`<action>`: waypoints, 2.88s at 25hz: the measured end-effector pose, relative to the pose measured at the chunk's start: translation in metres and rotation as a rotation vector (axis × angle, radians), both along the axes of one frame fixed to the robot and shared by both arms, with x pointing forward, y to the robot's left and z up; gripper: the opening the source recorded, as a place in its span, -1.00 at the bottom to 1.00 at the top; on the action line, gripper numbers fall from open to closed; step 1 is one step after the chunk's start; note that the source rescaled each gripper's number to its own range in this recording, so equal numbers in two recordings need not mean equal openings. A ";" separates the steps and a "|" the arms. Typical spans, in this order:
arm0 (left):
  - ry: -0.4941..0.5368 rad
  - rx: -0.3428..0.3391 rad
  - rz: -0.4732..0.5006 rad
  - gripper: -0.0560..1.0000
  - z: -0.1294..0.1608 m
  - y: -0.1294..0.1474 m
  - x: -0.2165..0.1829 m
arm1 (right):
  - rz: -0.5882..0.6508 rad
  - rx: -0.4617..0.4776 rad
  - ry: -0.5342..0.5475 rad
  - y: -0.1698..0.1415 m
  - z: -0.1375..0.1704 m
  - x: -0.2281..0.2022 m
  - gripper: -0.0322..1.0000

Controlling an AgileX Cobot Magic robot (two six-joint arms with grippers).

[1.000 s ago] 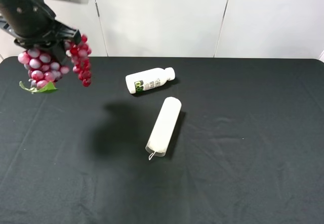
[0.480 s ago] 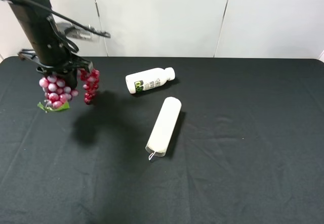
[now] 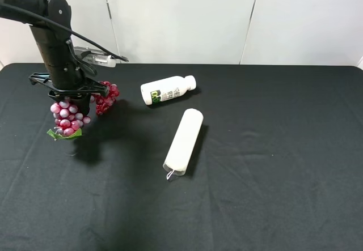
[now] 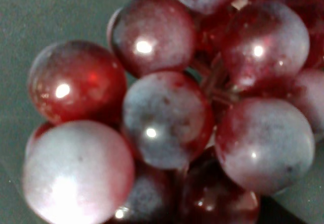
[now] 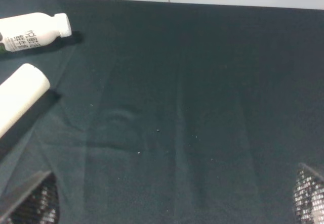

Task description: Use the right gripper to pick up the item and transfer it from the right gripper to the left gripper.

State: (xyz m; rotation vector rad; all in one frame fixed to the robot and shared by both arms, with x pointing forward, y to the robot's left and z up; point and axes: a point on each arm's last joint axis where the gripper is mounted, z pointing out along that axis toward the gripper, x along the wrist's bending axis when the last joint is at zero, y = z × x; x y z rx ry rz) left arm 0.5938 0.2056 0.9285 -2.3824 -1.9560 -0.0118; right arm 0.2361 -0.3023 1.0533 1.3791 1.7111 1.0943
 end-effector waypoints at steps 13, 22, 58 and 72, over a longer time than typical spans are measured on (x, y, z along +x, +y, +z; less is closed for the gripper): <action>0.032 0.011 0.018 0.94 0.000 0.001 -0.003 | 0.000 0.000 0.000 0.000 0.000 0.000 1.00; -0.044 -0.010 0.020 1.00 0.036 0.003 -0.010 | 0.000 0.000 0.000 0.000 0.000 0.000 1.00; -0.657 -0.231 0.049 1.00 0.230 0.071 -0.263 | 0.000 0.000 0.000 0.000 0.000 0.000 1.00; -0.880 -0.294 -0.011 1.00 0.135 0.098 -0.363 | 0.000 0.000 0.000 0.000 0.000 0.000 1.00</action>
